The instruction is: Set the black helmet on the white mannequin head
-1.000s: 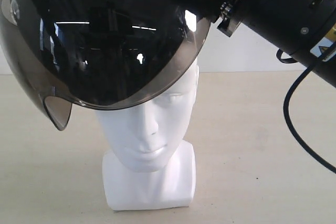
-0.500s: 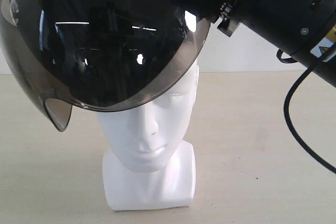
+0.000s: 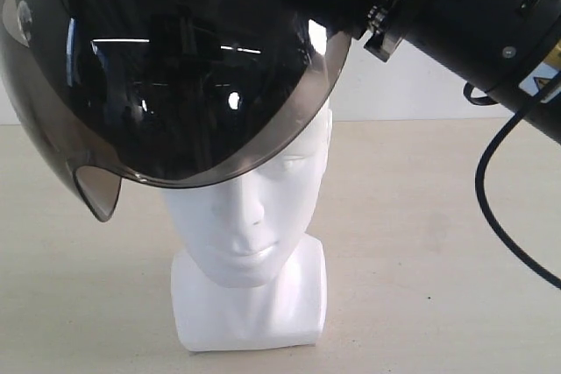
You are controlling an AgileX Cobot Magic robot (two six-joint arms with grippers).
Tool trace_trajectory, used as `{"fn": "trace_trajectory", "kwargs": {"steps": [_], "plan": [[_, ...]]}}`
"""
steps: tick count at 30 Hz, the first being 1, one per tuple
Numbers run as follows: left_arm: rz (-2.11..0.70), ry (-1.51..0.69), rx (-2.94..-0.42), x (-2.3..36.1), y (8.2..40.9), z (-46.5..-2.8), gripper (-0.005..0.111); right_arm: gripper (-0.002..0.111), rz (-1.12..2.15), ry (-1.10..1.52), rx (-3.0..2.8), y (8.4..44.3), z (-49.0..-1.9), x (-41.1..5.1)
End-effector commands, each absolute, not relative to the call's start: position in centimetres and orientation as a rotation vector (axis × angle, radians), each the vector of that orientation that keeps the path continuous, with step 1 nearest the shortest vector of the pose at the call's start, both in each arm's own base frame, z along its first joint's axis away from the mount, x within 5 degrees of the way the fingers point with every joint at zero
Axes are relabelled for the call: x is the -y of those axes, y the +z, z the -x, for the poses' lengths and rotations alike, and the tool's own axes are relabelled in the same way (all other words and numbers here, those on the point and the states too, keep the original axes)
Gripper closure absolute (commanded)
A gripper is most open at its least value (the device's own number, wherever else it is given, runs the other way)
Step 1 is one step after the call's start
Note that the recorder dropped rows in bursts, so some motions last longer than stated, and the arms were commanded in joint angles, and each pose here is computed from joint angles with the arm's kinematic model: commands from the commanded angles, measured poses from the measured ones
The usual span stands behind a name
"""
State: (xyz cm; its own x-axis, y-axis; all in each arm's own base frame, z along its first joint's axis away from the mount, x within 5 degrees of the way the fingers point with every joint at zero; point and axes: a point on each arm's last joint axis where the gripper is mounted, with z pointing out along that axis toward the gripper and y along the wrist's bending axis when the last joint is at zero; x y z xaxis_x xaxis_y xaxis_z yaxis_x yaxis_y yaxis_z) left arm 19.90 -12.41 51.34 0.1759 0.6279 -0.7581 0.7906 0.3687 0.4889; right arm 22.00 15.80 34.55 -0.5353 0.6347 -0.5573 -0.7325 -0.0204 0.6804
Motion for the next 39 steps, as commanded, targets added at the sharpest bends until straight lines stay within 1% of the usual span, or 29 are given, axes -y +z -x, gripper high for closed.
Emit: {"fn": "trace_trajectory", "kwargs": {"steps": [1, 9, 21, 39], "plan": [[-1.288, -0.159, -1.518, 12.5, 51.5, -20.5, 0.102, 0.109, 0.047, 1.609, -1.207, 35.3, -22.8, -14.6], [-1.281, -0.18, -1.552, 12.6, 51.2, -20.7, 0.102, 0.109, 0.042, 1.567, -1.224, 35.1, -23.1, -14.4], [-1.313, -0.282, -1.628, 13.9, 49.4, -22.6, 0.102, 0.109, 0.033, 1.516, -1.257, 34.8, -23.3, -14.4], [-1.34, -0.385, -1.635, 14.3, 49.3, -22.1, 0.102, 0.109, 0.034, 1.538, -1.268, 34.8, -23.2, -14.4]]}}
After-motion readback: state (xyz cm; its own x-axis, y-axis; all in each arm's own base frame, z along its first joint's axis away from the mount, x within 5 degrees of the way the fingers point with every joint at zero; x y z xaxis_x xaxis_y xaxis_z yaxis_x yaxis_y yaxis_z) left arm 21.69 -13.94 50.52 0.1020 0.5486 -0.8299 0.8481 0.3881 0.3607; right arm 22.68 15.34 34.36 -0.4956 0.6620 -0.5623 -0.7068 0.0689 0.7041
